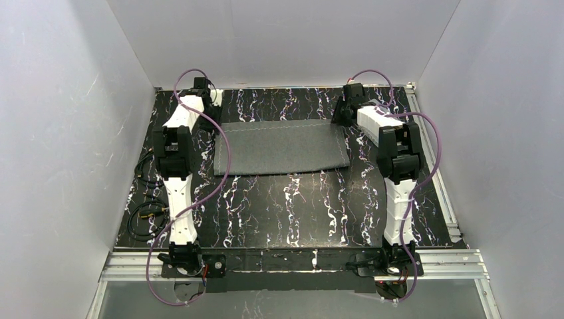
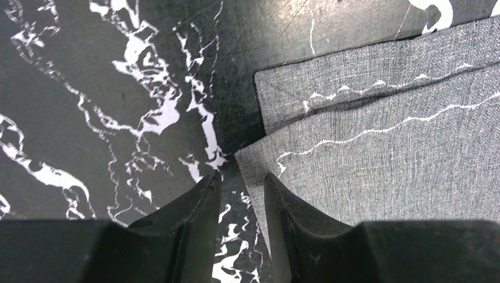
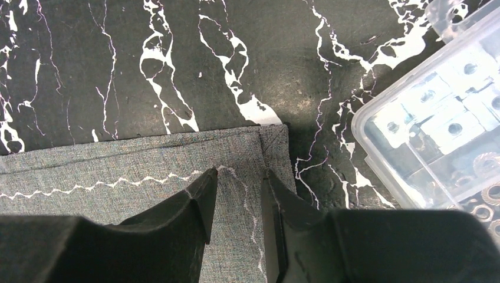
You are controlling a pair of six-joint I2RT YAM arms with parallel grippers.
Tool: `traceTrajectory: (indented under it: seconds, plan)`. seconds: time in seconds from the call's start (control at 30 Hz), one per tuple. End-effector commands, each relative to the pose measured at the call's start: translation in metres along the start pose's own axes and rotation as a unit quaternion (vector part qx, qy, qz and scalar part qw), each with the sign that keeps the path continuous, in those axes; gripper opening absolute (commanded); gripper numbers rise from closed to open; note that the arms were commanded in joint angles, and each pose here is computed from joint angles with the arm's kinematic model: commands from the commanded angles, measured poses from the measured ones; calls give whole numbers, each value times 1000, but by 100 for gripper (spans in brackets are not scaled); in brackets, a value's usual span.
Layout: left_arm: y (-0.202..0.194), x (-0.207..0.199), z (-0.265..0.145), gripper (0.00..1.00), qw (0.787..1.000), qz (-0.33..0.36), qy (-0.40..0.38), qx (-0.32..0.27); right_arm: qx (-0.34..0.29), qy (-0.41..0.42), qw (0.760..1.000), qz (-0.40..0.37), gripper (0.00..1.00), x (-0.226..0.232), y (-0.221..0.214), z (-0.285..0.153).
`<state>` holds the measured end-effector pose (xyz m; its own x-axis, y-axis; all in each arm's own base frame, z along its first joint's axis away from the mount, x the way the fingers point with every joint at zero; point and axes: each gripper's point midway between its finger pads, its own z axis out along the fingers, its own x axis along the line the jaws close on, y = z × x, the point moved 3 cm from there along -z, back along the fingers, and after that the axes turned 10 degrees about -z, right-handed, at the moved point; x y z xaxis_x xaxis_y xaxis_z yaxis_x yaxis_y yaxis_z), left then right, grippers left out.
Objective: Fold the napkin into a case and place the utensils inside
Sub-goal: Smooth out the rectangle-folded napkin at the center of the board.
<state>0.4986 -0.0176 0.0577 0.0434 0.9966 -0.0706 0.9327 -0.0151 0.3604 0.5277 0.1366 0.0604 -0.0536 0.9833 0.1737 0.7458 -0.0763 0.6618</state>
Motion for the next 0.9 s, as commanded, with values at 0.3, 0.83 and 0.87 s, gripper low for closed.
traceTrajectory:
  seconds: [0.3, 0.83, 0.87]
  plan:
    - [5, -19, 5, 12, 998, -24, -57, 7, -8, 12, 1000, 1, 24, 4, 4, 2]
    - [24, -22, -17, 0, 998, 12, -35, -51, -38, -55, 998, -2, 24, -18, 13, -22]
    - [24, -25, -18, 0, 998, 18, -33, -54, -38, -58, 998, 1, 32, -20, 12, -24]
